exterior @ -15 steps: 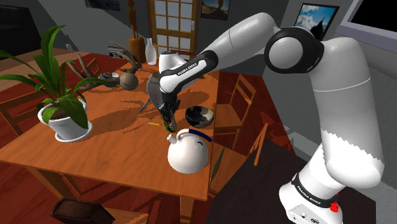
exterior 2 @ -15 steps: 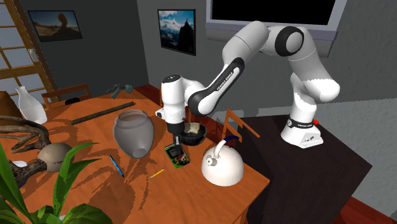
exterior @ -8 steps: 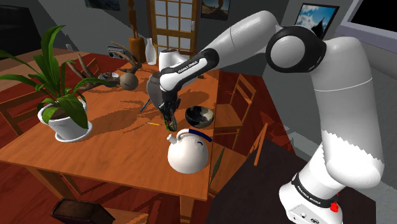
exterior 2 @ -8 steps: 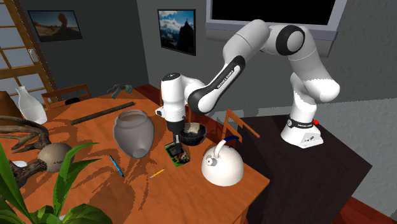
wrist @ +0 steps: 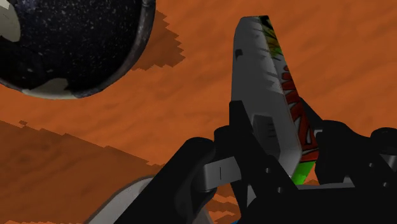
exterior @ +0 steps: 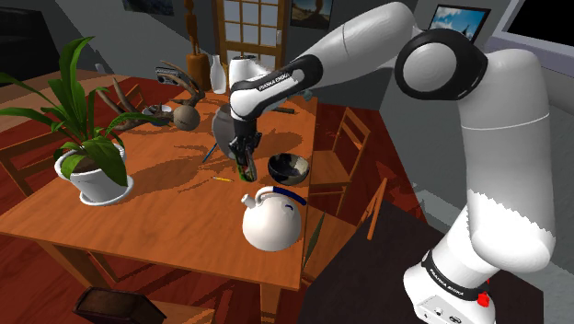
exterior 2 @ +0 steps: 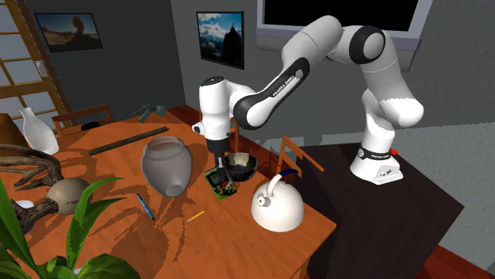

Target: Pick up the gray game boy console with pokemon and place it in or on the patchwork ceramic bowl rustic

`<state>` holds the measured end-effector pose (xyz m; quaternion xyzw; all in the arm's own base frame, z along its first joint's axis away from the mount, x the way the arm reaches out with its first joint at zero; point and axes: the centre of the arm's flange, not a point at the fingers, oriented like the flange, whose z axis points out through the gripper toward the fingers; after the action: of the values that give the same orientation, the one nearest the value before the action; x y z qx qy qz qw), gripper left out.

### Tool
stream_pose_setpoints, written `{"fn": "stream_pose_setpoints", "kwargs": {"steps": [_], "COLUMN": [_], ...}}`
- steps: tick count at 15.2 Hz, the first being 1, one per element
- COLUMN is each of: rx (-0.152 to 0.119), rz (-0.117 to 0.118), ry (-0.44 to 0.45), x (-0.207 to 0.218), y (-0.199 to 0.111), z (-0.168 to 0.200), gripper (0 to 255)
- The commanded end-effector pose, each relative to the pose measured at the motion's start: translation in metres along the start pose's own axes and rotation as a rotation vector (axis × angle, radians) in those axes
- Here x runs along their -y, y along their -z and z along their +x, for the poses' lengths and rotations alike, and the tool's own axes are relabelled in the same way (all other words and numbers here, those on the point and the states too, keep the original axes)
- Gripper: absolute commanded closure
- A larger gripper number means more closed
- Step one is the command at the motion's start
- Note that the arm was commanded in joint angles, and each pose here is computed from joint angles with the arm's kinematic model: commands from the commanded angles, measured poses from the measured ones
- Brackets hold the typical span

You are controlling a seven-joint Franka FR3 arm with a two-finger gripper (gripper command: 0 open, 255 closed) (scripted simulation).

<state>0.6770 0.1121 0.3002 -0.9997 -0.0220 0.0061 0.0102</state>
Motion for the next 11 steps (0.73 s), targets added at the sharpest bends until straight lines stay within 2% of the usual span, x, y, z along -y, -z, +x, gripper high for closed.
{"fn": "stream_pose_setpoints", "kwargs": {"steps": [1,11], "rx": [0.000,0.000], "rz": [0.000,0.000], "ry": [0.000,0.000], "x": [0.001,0.002], "y": [0.010,0.063], "z": [-0.001,-0.001], "gripper": [255,255]}}
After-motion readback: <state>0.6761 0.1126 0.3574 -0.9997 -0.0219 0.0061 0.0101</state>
